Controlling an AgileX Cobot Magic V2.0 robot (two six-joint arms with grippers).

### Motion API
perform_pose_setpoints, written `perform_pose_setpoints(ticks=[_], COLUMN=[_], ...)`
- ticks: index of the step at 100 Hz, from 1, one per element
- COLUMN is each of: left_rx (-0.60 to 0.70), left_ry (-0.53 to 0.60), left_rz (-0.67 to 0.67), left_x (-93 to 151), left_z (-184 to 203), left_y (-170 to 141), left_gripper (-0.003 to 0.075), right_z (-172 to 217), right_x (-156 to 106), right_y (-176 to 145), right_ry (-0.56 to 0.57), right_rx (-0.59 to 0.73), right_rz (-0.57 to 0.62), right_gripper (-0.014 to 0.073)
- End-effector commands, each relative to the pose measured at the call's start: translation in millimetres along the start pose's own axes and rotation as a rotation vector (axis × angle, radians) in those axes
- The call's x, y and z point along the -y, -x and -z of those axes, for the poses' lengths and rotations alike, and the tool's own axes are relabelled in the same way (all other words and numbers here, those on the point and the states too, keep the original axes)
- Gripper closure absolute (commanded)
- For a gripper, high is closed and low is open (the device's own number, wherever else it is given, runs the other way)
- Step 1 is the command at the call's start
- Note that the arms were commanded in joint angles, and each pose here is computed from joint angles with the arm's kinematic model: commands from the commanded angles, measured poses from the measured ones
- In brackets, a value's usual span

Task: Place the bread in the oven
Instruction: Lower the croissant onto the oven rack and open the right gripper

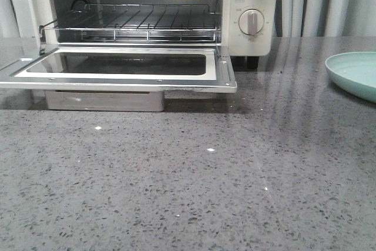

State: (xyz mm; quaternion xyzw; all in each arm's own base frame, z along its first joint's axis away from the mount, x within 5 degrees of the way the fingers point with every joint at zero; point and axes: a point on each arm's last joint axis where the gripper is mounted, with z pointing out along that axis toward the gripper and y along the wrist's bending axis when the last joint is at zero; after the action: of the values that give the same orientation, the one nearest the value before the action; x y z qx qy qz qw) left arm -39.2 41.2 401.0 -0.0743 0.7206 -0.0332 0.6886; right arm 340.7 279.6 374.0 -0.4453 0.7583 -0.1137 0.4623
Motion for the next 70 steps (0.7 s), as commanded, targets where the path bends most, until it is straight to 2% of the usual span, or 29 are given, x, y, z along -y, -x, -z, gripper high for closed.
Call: perform_pose_setpoints(ticks=[1,31,51,61,70], left_rx=[0.073,0.081,0.081,0.081,0.081], left_ry=[-0.013,0.004,0.004,0.004,0.004], left_rz=[-0.013,-0.027,-0.027,-0.027,-0.027], left_x=[3,1,1,1,1], left_z=[-1,-1,-1,-1,-1], left_y=[13,13,13,13,13], left_gripper=[0.0741,0.0741,0.0741,0.0741,0.0741], right_z=[22,-2,-3,-4,-5], right_x=[22,8,10,12,15], right_y=[15,12,13,12,11], right_ry=[-0.076,-0.051,-0.057,-0.060,-0.064], right_rx=[0.134,0.105,0.130,0.129,0.125], right_rz=[-0.005,0.016,0.014,0.011,0.008], right_gripper=[0.0663,0.0663,0.0656,0.0573,0.0423])
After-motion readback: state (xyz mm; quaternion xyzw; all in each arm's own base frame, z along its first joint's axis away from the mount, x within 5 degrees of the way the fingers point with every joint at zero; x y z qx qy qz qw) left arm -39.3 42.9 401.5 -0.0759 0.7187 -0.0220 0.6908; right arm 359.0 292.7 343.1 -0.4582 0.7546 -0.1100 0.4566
